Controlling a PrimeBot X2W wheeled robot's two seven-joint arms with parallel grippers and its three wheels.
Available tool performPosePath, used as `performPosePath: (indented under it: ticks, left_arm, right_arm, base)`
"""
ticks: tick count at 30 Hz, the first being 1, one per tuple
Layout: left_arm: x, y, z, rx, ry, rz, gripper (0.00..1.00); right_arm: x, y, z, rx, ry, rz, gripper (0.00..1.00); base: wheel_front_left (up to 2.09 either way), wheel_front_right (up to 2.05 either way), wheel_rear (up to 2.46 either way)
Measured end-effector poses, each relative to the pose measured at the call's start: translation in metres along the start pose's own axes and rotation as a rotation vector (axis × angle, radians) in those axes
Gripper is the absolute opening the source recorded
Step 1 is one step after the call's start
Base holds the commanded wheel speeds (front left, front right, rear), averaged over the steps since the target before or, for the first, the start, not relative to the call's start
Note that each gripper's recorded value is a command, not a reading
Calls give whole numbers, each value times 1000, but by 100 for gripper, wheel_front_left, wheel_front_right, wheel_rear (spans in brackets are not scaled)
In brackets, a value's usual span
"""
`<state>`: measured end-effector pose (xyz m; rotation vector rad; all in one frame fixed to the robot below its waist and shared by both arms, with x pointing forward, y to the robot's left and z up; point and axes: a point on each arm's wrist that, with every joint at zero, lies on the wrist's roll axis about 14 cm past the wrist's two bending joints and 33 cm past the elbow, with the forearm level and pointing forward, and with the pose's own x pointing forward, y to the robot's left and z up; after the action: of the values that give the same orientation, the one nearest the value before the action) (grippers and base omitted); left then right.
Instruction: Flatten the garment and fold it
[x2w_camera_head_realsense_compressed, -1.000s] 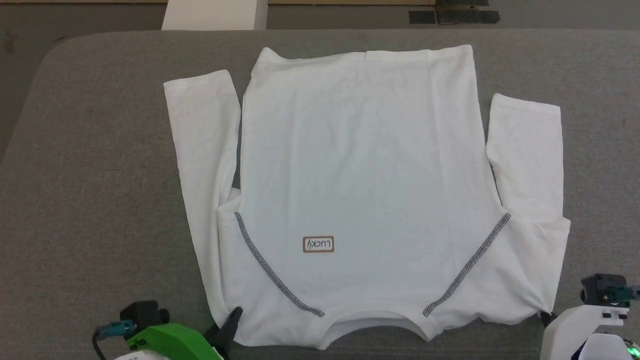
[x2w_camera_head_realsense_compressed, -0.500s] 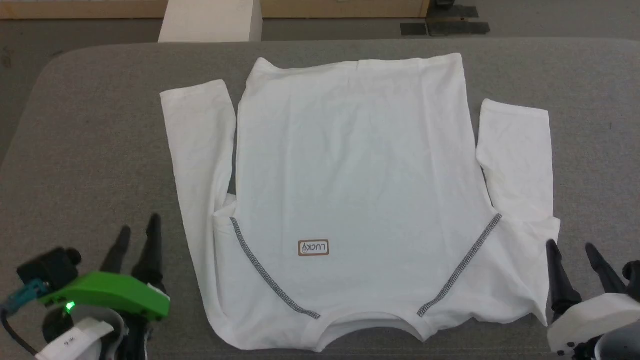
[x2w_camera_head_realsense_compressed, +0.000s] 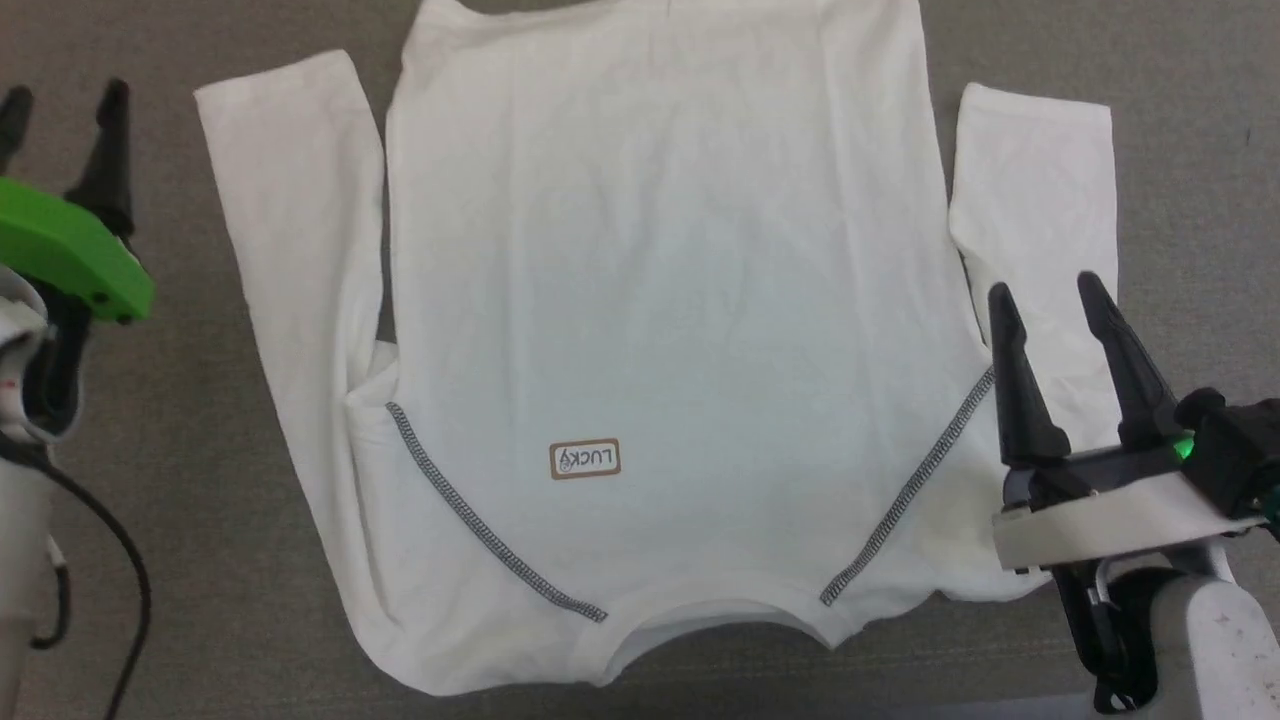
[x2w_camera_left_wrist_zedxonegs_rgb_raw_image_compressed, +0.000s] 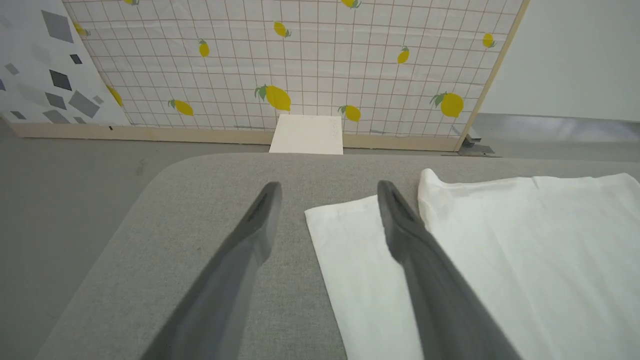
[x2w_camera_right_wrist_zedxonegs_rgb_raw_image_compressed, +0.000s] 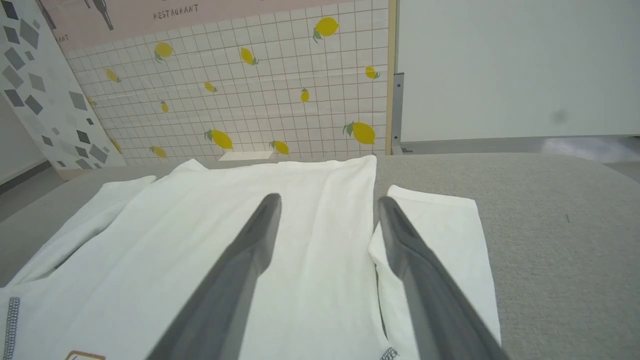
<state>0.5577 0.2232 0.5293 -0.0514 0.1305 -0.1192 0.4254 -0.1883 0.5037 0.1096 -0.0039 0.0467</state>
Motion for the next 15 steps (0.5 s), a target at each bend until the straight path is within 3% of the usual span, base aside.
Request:
performPosePath:
  ticks: [8, 15]
  left_arm:
    - [65, 16, -38, 77, 213, 27, 100]
    - [93, 33, -106, 16, 478, 133, 100]
  right_arm:
    - [29, 2, -18, -23, 13, 21, 100]
    - [31, -17, -42, -38, 64, -25, 100]
  base:
    - [0, 0, 0]
    - [0, 0, 0]
